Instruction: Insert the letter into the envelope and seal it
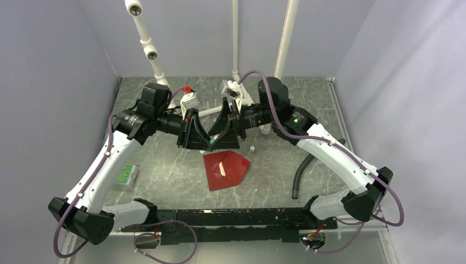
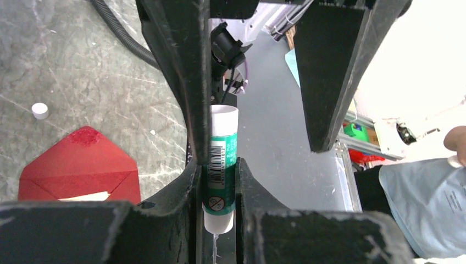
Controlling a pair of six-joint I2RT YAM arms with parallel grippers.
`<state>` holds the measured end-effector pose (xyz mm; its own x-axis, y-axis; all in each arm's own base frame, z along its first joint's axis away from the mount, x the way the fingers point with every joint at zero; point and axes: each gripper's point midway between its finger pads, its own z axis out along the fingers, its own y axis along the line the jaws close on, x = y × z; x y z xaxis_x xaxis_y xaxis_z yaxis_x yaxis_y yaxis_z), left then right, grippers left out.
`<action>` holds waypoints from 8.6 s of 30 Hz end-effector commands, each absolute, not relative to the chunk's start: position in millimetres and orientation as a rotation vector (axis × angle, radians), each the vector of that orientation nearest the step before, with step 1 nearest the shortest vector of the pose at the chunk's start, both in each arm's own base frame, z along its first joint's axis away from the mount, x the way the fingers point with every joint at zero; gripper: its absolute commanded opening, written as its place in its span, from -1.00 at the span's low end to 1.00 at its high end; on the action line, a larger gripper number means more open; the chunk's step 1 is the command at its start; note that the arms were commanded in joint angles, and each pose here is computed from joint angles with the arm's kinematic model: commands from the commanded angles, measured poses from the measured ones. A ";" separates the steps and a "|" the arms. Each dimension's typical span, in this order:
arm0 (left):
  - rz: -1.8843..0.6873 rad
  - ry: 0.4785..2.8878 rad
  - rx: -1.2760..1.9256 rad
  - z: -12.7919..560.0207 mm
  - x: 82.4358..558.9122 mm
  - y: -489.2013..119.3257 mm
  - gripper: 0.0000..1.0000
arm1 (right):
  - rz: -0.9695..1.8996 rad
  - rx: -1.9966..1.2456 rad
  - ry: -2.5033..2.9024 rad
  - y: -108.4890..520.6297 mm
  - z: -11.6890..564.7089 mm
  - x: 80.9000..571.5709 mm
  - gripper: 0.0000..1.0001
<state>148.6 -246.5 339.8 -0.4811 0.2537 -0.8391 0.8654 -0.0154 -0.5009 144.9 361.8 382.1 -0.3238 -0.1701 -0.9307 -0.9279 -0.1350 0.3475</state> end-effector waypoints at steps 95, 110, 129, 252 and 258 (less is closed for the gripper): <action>-1.486 1.558 1.302 375.0 138.1 -242.4 -0.95 | 1.441 -1.239 1.435 348.1 409.3 164.7 -0.77; -0.986 1.704 1.053 361.3 212.4 -229.9 -0.95 | 1.352 -0.071 2.001 359.6 394.6 271.3 -1.00; -1.354 1.672 1.227 361.7 145.3 -235.3 -0.95 | 1.506 -1.056 1.496 349.3 411.4 167.5 0.42; -1.803 1.534 0.321 435.0 214.3 -265.6 -0.95 | 1.896 -0.566 1.529 330.9 453.6 201.5 0.28; -1.772 1.554 0.307 431.5 215.1 -263.9 -0.95 | 1.876 -0.564 1.509 330.3 456.9 203.1 -0.04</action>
<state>222.2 -266.8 420.1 -0.7295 -0.3749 -0.5722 0.6162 0.0030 -0.7876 213.1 335.5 421.1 -0.7659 0.1815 -0.6168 -0.6356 -0.0688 0.7689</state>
